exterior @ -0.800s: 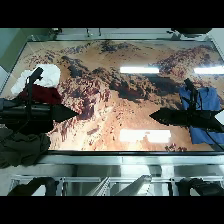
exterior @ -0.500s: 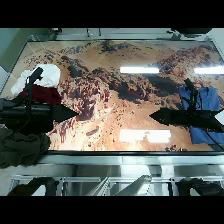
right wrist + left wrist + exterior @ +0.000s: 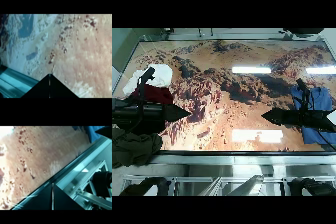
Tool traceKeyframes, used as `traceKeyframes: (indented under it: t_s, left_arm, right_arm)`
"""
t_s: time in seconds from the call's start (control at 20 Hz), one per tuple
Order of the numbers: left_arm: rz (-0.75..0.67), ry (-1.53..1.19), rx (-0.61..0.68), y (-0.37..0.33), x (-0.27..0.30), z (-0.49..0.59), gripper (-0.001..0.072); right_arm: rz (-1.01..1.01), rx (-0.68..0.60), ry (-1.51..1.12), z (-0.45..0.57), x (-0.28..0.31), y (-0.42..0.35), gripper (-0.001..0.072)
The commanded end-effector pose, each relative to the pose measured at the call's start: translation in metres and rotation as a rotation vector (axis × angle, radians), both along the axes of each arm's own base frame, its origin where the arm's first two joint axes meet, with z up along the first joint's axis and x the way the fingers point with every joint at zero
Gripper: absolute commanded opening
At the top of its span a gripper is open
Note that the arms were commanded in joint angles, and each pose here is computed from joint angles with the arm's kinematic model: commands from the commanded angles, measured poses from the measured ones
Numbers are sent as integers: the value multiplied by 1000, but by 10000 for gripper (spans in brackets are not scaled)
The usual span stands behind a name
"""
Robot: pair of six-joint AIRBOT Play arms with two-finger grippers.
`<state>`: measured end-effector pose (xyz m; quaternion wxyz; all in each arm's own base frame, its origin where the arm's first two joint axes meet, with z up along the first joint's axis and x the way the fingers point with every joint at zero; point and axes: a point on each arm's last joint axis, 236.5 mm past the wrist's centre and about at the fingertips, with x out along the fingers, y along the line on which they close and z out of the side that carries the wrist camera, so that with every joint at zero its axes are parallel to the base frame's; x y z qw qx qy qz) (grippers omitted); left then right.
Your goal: Fold the shirts.
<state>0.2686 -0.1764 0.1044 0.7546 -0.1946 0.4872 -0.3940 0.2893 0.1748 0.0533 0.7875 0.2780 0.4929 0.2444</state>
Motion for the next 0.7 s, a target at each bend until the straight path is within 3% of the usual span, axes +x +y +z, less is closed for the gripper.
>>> traceKeyframes:
  t_s: [0.0, 0.25, 0.4, 0.55, 0.6, 0.65]
  left_arm:
    - [25, -16, -49, -5, 7, 10, 8]
    - [105, -68, -62, -1, 28, 16, 4]
    - [332, -198, 20, 58, 87, 28, 9]
    - [651, -350, 164, 188, 160, 63, 595]
    - [752, -383, 187, 233, 179, 73, 720]
    - [844, -405, 208, 279, 197, 78, 720]
  right_arm:
    - [1, 1, 1, 0, 0, 0, 21]
    - [-17, -2, -16, 1, 5, -2, 21]
    - [-42, -3, -39, 3, 12, -5, 22]
    - [-62, 14, -52, 7, 17, -4, 24]
    - [-63, 14, -53, 7, 17, -4, 35]
    - [-72, 12, -58, 7, 20, -5, 121]
